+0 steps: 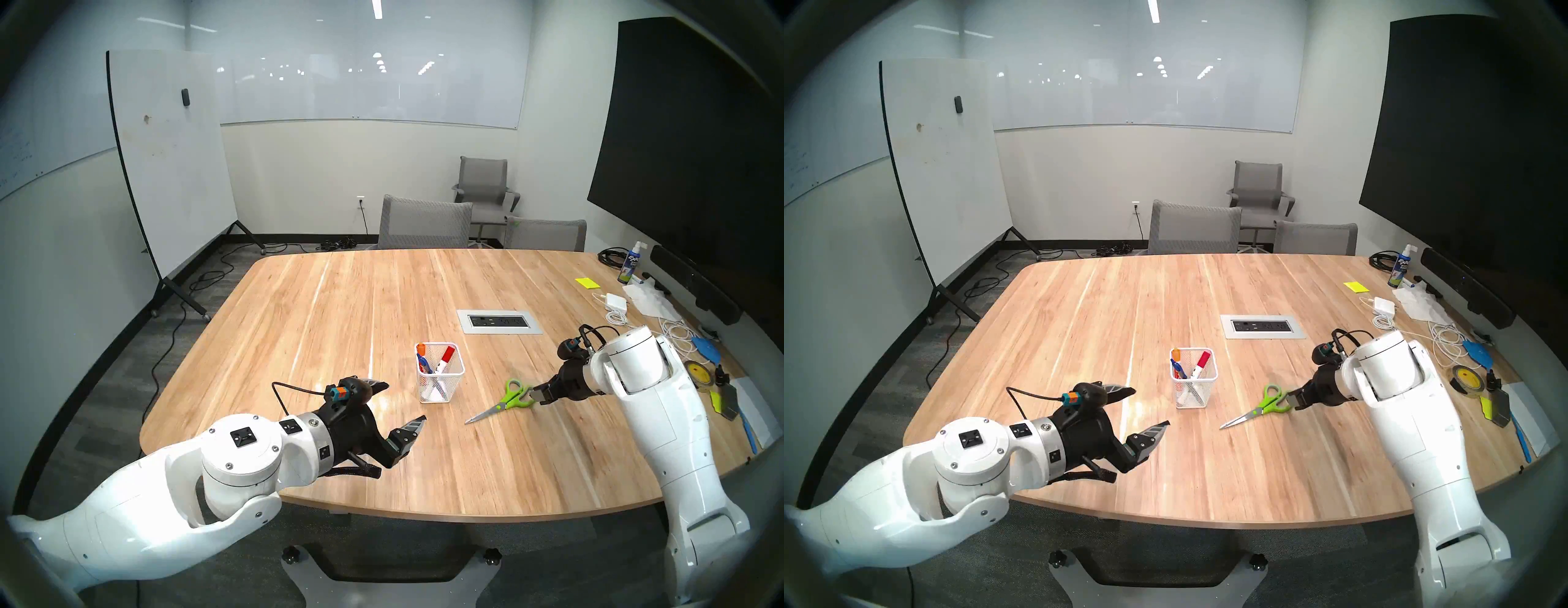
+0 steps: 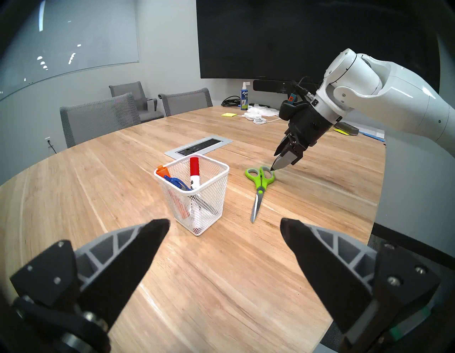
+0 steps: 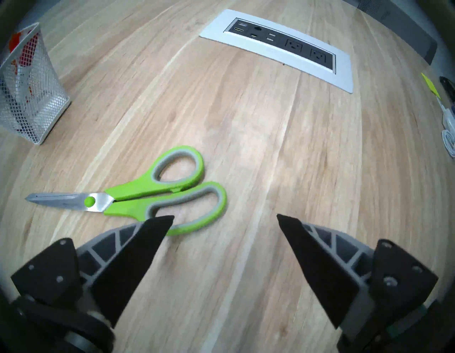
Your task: Place the pen, the marker, and the scissors into the pen holder
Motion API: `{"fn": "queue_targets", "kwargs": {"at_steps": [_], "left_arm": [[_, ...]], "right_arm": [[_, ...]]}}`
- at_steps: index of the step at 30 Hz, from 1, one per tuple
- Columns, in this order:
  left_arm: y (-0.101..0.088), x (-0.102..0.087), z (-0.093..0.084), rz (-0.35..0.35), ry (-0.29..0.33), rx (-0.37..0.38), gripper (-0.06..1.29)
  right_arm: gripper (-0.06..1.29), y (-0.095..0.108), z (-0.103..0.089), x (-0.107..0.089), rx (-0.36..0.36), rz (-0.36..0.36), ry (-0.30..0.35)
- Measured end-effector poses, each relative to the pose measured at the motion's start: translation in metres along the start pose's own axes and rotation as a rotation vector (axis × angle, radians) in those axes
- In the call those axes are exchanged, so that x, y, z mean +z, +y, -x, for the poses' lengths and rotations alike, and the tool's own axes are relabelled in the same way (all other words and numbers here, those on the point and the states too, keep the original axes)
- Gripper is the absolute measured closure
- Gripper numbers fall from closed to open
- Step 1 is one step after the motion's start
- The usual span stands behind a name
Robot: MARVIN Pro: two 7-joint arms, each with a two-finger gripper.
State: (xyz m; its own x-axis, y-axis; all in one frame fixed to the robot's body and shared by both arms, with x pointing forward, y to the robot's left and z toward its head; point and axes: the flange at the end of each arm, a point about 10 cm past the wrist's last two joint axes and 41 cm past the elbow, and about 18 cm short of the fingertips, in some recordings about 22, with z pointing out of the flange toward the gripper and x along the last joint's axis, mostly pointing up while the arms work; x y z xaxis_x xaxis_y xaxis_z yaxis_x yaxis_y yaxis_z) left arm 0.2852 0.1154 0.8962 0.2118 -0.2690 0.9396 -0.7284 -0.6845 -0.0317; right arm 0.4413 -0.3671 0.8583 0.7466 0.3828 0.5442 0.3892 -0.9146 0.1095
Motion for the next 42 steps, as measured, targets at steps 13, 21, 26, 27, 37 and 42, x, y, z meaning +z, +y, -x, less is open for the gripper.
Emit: {"fn": "queue_targets", "kwargs": {"at_steps": [13, 21, 26, 27, 37, 42], "left_arm": [[0.0, 0.0, 0.0, 0.0, 0.0, 0.0, 0.01], [0.0, 0.0, 0.0, 0.0, 0.0, 0.0, 0.01], [0.0, 0.0, 0.0, 0.0, 0.0, 0.0, 0.01], [0.0, 0.0, 0.0, 0.0, 0.0, 0.0, 0.01], [0.0, 0.0, 0.0, 0.0, 0.0, 0.0, 0.01], [0.0, 0.0, 0.0, 0.0, 0.0, 0.0, 0.01]], "right_arm": [[0.03, -0.0023, 0.0006, 0.0025, -0.014, -0.006, -0.013], [0.03, -0.0051, 0.0, 0.0041, -0.02, -0.013, -0.015], [0.03, -0.0065, -0.0007, 0.0047, -0.023, -0.015, -0.015], [0.03, -0.0067, -0.0009, 0.0047, -0.023, -0.016, -0.015], [0.03, -0.0074, -0.0032, 0.0049, -0.026, -0.016, -0.012], [0.03, -0.0081, -0.0044, 0.0059, -0.024, -0.019, -0.011]]}}
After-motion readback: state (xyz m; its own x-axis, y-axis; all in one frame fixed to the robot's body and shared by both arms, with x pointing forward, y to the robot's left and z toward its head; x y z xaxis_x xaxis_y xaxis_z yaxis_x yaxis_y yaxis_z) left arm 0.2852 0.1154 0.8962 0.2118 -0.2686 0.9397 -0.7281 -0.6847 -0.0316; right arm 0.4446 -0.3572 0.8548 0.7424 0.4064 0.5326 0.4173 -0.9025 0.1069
